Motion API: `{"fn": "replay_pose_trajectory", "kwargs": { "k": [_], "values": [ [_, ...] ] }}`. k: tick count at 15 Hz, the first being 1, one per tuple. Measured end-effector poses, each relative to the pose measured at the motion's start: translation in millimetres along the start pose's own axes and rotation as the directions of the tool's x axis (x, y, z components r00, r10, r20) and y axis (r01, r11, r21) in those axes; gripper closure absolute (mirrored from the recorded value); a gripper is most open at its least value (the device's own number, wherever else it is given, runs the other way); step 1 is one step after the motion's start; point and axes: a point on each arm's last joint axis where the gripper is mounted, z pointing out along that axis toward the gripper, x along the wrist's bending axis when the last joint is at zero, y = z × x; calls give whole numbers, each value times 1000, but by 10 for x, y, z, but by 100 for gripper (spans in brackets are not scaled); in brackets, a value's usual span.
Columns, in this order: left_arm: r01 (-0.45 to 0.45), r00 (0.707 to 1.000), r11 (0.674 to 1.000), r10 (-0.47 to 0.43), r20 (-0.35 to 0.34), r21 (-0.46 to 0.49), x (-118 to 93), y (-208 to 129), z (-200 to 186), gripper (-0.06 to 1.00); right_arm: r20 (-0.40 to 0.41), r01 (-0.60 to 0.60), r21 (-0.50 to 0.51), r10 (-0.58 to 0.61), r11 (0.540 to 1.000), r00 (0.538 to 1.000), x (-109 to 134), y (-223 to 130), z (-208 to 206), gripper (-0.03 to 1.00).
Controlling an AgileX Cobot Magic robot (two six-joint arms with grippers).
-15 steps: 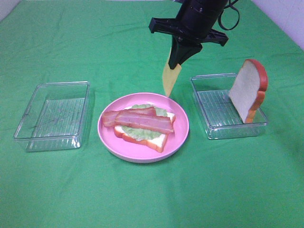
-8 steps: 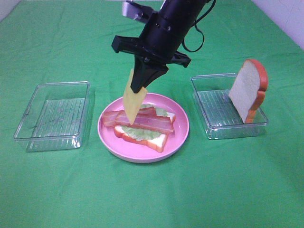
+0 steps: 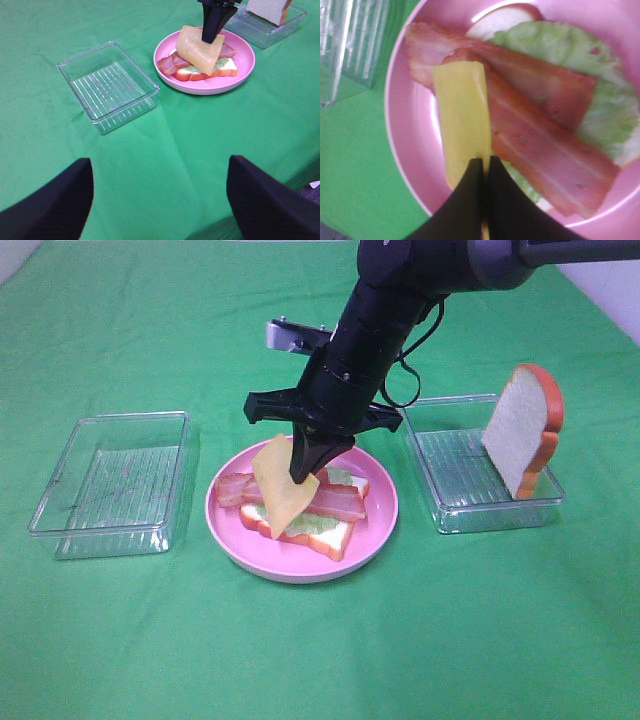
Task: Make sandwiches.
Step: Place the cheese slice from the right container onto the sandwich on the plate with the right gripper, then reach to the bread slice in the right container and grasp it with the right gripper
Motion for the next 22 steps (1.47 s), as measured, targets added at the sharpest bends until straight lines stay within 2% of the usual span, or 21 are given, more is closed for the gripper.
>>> {"fn": "replay_pose_trajectory", "kwargs": {
  "k": [2,5,8,10,11,12,13,14,17,19,20,22],
  "values": [
    [0,1000,1000,0,0,0,0,0,0,24,91,-18,-17,19,1000,996,-84,13,-3,97],
    [0,1000,1000,0,0,0,0,0,0,24,151,-36,-25,40,999,988,-138,16,-9,97],
    [0,1000,1000,0,0,0,0,0,0,24,162,-33,-41,39,999,986,-149,30,-10,94],
    [0,1000,1000,0,0,0,0,0,0,24,161,-32,-53,40,998,986,-148,42,-11,75],
    [0,1000,1000,0,0,0,0,0,0,24,161,-32,-54,40,998,986,-148,43,-11,70],
    [0,1000,1000,0,0,0,0,0,0,24,161,-32,-54,40,998,986,-148,43,-11,56],
    [0,1000,1000,0,0,0,0,0,0,24,173,-26,-52,34,998,984,-159,42,-12,34],
    [0,1000,1000,0,0,0,0,0,0,24,185,-23,-47,31,999,982,-170,36,-14,30],
    [0,1000,1000,0,0,0,0,0,0,24,232,-18,-88,38,996,972,-157,31,-182,28],
    [0,1000,1000,0,0,0,0,0,0,24,296,20,-148,25,989,955,-118,4,-474,28],
    [0,1000,1000,0,0,0,0,0,0,24,370,57,-200,22,978,929,-102,-52,-793,27],
    [0,1000,1000,0,0,0,0,0,0,24,392,56,-250,48,967,919,-128,-94,-1041,27]
  ]
}}
